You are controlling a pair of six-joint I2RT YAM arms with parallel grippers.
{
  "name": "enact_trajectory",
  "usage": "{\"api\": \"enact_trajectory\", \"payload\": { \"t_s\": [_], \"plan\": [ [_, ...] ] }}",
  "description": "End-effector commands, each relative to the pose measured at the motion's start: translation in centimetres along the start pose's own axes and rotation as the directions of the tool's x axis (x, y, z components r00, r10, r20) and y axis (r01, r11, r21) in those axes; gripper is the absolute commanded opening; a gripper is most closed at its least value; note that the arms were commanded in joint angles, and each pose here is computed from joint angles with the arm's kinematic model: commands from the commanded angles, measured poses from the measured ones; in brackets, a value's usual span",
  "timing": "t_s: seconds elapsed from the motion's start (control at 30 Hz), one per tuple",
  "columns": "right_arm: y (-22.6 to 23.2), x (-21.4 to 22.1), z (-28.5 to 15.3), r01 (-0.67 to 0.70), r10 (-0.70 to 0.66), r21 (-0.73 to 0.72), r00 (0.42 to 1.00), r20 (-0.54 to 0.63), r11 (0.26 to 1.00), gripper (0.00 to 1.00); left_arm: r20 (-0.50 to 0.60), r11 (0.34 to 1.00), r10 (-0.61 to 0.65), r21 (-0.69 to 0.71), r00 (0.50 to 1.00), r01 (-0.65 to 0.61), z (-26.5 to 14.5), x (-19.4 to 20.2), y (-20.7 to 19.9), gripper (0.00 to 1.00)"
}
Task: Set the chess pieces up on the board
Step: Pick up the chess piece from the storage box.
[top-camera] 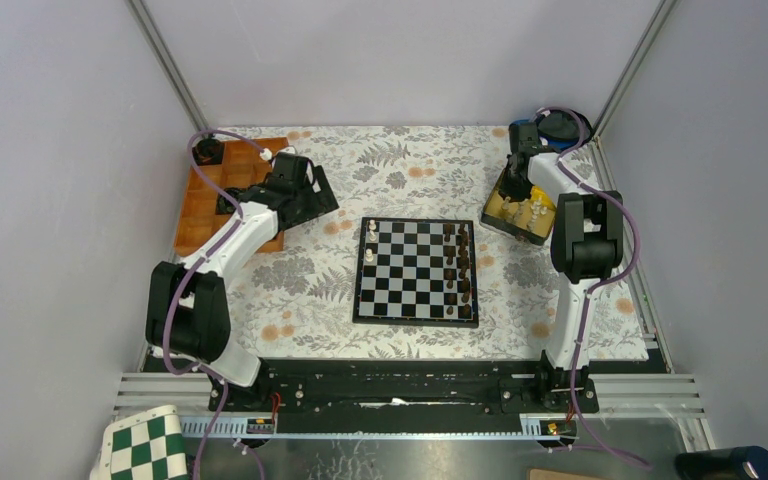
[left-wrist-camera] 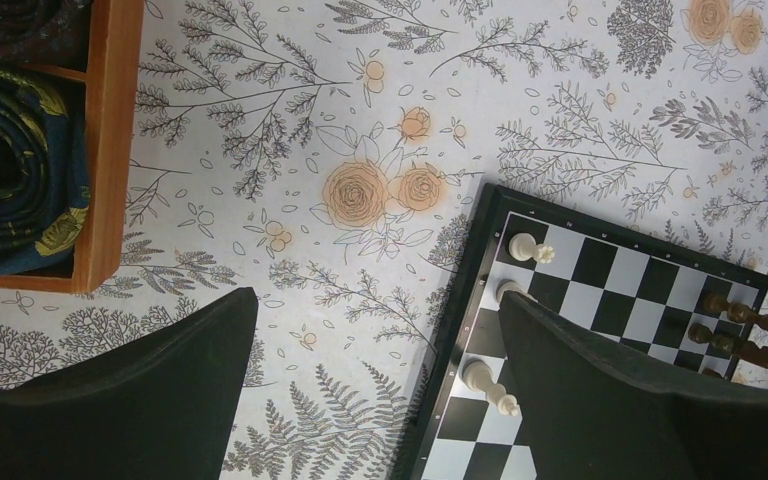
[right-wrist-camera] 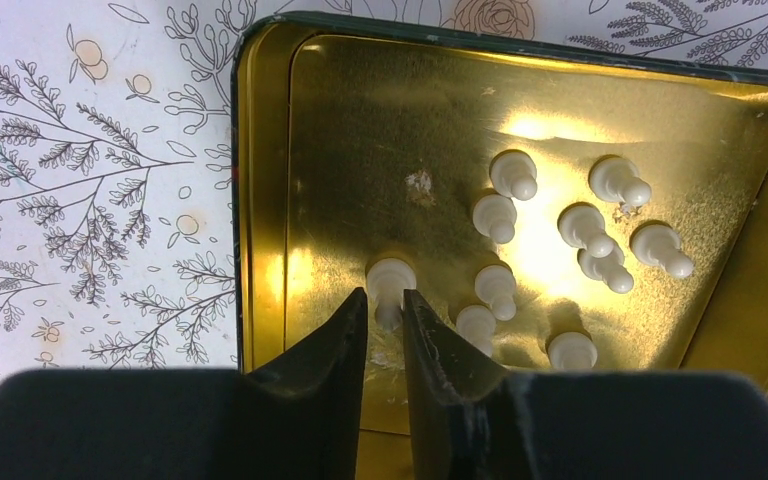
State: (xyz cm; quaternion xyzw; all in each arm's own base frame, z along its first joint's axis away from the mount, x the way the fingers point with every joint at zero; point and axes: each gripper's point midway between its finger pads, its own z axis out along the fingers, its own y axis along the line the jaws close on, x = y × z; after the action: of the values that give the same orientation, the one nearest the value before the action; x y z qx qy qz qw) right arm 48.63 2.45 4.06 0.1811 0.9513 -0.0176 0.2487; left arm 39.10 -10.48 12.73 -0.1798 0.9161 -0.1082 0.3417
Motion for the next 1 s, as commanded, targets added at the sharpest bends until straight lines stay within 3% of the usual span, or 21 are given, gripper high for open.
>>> {"api": "enact_trajectory", "payload": {
  "t_s": [0.0,0.13,0.5,0.97],
  "plan": [
    [0.5,-1.1,-0.3,-0.001,0.001,-0.021,1.000,0.017,1.000,0.25,0.019,1.000,0.000,0.023,1.000,0.000,0.4,-0.5,-0.7,0.99],
    [0.5,-1.0,-0.3,0.002,-0.001,-0.021,1.000,0.015,1.000,0.22,0.016,1.000,0.000,0.025,1.000,0.000,0.5,-0.4,-0.8,0.99],
    [0.3,-1.8,-1.6,0.000,0.001,-0.019,0.999,0.043,1.000,0.00,0.024,1.000,0.003,0.030,1.000,-0.004,0.2,-0.6,-0.9,0.99],
    [0.4,-3.3,-7.2,0.009,-0.005,-0.033,0.990,0.141,0.999,0.00,0.056,0.998,-0.005,0.063,0.998,0.001,-2.1,-0.6,-0.8,0.99]
  ]
}}
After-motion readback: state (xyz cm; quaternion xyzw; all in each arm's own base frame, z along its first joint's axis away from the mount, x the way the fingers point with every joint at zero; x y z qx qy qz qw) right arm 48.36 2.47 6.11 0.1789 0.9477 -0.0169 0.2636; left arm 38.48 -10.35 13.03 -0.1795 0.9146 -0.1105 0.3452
